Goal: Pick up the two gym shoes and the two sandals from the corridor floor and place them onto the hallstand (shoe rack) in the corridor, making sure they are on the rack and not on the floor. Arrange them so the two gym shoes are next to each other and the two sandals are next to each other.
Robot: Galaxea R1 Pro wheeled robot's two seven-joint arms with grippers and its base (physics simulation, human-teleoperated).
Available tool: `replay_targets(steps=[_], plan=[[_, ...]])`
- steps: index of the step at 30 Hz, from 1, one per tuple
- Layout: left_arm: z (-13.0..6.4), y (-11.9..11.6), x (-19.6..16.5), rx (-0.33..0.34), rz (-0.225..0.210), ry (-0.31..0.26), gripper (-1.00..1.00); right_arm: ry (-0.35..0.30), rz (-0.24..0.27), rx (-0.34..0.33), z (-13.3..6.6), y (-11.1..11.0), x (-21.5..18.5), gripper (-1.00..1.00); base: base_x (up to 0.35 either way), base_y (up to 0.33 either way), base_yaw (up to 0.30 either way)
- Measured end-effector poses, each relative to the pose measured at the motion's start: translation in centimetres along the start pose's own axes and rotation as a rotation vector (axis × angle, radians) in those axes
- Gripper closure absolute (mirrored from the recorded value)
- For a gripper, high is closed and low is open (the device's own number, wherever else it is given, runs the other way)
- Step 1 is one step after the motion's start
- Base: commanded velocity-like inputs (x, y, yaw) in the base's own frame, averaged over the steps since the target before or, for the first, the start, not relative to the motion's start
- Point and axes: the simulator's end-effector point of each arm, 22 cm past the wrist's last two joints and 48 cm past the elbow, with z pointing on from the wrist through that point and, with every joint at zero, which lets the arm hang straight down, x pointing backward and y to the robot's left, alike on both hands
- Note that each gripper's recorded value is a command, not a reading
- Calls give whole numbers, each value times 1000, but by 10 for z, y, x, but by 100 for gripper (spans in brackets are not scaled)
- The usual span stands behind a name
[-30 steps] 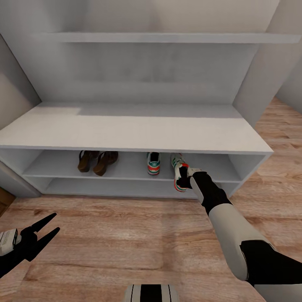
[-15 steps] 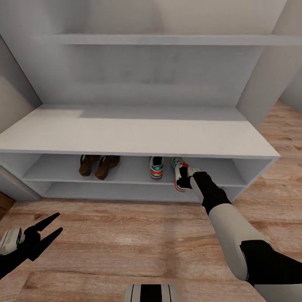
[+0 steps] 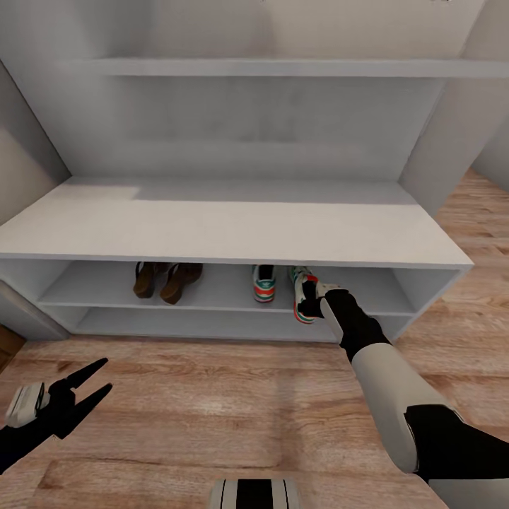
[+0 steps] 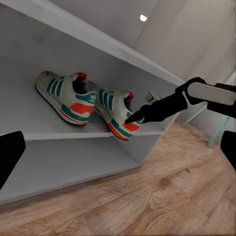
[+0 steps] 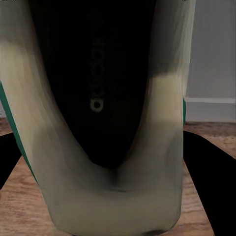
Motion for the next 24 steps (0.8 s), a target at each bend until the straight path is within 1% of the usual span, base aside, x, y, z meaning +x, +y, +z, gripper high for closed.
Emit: replay_targets(steps=[5, 12, 15, 24], plan=[[3, -2, 2, 9, -3, 5, -100, -7, -1, 2, 0, -1, -3, 100, 147, 95, 0], [4, 0, 5, 8, -7, 9, -100, -15, 6, -3, 1, 1, -6, 100, 26, 18, 0], [3, -2, 2, 10, -3, 5, -100, -7, -7, 9, -1, -2, -3, 100, 133, 109, 0], [4, 0, 5, 9, -7, 9, -100, -16, 4, -3, 1, 1, -6, 100, 29, 22, 0]])
